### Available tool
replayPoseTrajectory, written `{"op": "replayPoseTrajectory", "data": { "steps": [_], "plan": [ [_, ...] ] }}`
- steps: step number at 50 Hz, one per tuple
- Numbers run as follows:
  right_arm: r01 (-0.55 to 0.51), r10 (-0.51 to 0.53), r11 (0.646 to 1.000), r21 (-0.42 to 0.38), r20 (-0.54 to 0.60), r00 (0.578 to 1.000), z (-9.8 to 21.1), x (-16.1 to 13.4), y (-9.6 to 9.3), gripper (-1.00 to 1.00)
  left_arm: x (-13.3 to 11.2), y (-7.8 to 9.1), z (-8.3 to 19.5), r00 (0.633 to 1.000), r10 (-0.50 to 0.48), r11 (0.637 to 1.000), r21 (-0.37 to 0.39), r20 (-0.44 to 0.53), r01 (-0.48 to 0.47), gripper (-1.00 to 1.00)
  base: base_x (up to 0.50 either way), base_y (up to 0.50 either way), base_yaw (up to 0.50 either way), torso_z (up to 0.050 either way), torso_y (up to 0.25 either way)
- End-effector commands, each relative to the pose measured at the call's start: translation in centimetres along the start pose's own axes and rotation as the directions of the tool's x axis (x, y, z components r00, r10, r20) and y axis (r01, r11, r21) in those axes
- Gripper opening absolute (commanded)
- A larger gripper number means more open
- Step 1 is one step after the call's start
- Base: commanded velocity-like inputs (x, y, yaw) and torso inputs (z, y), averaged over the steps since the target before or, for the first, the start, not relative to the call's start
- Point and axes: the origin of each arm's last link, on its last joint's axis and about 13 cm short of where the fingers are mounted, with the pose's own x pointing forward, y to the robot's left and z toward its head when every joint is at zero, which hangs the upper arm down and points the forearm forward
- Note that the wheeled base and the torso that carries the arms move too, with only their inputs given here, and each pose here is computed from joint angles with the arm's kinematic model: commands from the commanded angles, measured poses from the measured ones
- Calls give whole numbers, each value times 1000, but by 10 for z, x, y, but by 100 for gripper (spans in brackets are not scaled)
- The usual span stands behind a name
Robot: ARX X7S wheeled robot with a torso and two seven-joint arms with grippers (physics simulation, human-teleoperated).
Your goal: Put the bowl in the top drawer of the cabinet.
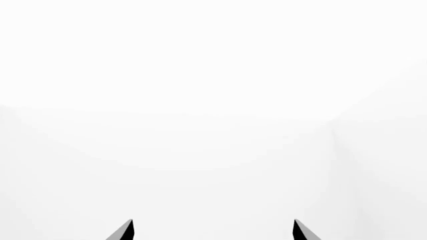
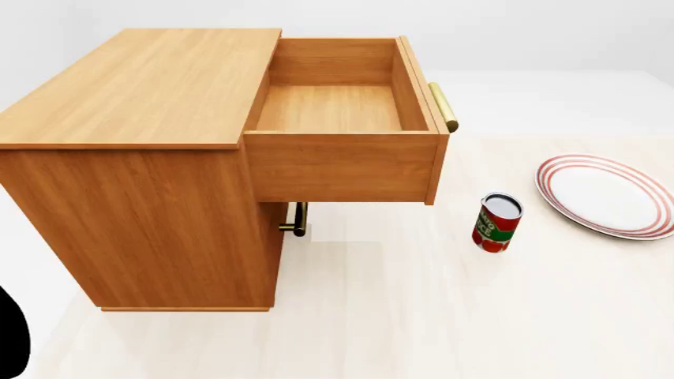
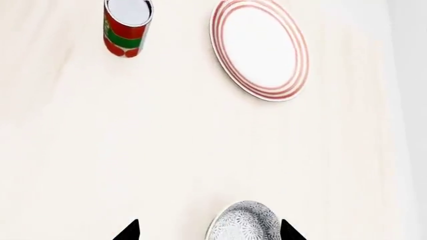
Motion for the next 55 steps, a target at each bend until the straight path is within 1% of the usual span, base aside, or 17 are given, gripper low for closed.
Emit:
{"op": "replayPoseTrajectory", "data": {
  "steps": [1,3,6,8,14,17,23,29,42,55],
  "plan": [
    [21,-22,1000,-8,-75,997,-13,10,1,100,0,0,0,1000,2,1000,0,1,-2,100,0,0,0,0,0],
    [22,-22,1000,-7,-79,997,-17,11,-3,100,-1,0,0,1000,2,1000,-1,1,-2,100,0,0,0,0,0],
    [24,-25,1000,-5,-84,996,-29,11,-16,100,0,0,0,1000,2,1000,-2,2,-2,100,0,0,0,0,0],
    [21,-22,1000,-3,-90,996,-34,11,-18,100,0,0,0,1000,2,1000,-2,2,-2,100,0,0,0,0,0],
    [19,-19,1000,4,-104,994,-40,17,-12,100,0,0,-1,1000,3,1000,2,2,-3,100,0,0,0,0,0],
    [26,-25,1000,5,-110,994,-42,24,-11,100,0,0,-2,1000,3,1000,2,1,-3,100,0,0,0,0,0],
    [8,-6,1000,14,-114,993,-48,41,-7,100,0,-1,-2,1000,1,1000,2,-1,-1,100,0,0,0,0,0],
    [-2,2,1000,-4,-130,991,-49,59,-3,100,0,-2,0,1000,0,1000,4,-4,0,100,0,0,0,0,0],
    [-7,3,1000,-21,-187,982,-61,86,3,100,1,-2,-3,1000,0,1000,7,-13,1,100,0,0,0,0,0],
    [8,-13,1000,-23,-222,975,-68,101,9,100,2,-2,-6,1000,-1,1000,5,-18,1,100,0,0,0,0,0]
  ]
}}
